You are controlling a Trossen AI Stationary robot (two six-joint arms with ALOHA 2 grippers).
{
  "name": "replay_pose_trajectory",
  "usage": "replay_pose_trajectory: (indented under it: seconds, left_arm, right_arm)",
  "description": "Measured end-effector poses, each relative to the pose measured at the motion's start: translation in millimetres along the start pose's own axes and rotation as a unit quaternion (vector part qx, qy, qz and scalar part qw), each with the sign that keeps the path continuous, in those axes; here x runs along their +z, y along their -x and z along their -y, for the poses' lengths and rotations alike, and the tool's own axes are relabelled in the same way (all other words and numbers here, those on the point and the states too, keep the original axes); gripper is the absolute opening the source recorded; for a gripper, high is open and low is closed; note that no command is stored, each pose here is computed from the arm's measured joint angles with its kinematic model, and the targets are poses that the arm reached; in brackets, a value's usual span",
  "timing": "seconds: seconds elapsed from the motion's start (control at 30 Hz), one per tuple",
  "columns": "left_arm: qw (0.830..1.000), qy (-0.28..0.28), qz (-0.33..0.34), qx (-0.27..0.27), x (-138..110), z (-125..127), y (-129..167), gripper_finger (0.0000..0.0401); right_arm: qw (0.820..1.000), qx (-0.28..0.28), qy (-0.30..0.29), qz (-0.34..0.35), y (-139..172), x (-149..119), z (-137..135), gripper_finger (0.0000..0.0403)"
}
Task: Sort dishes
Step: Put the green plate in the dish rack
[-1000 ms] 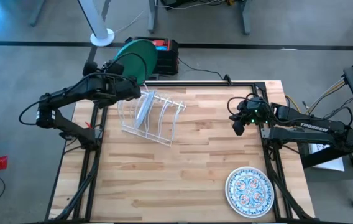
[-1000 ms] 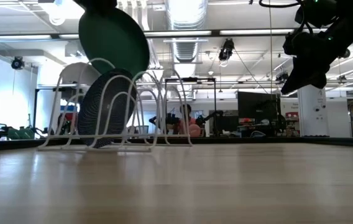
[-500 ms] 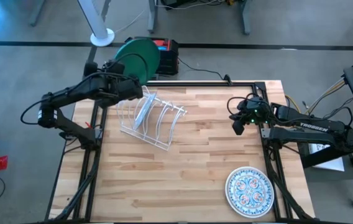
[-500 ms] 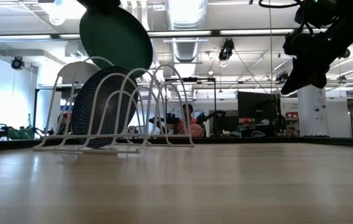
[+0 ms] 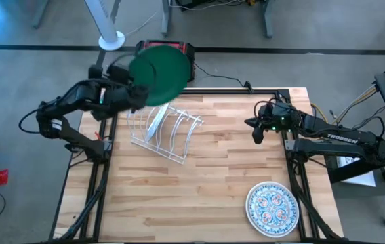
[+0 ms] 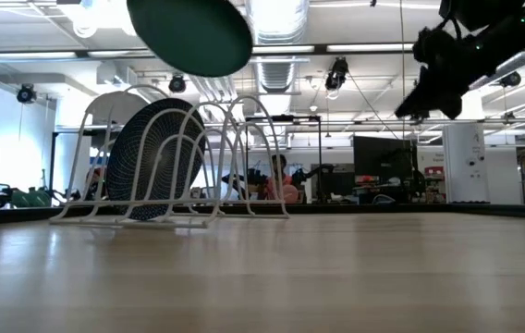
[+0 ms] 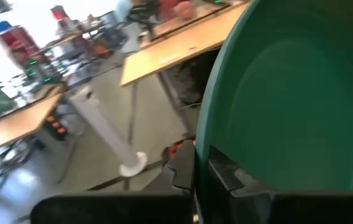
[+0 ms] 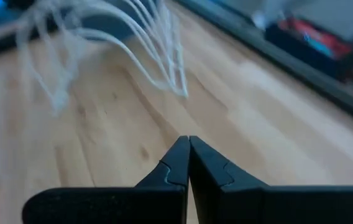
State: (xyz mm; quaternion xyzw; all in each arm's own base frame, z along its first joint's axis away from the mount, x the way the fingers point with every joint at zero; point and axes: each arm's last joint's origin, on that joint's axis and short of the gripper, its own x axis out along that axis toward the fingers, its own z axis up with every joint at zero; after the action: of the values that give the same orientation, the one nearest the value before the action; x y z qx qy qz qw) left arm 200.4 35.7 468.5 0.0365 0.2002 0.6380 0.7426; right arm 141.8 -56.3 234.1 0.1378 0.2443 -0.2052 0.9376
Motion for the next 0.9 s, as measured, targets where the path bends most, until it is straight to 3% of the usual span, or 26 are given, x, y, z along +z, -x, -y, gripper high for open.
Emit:
replay_pose_trajectory:
  seconds: [0.23, 0.43, 0.53, 0.9]
  left_arm:
    - [0.998, 0.006, 0.032, -0.051, -20.2, 21.2, 27.1, 0.0]
    - [0.991, 0.033, 0.063, -0.115, -28.4, 42.9, 54.2, 0.0]
    - [0.987, 0.011, 0.077, -0.143, -35.9, 59.3, 68.6, 0.0]
    - [0.984, -0.027, 0.114, -0.137, -53.6, 119.0, 89.0, 0.0]
  right_arm:
    - [0.984, 0.129, 0.057, 0.109, 3.8, 22.5, -10.8, 0.0]
    - [0.961, 0.169, 0.06, 0.211, 11.1, 42.2, -17.0, 0.0015]
    - [0.953, 0.201, 0.058, 0.219, 12.9, 44.1, -21.2, 0.0045]
    - [0.939, 0.246, 0.072, 0.229, 12.8, 52.0, -37.6, 0.0188]
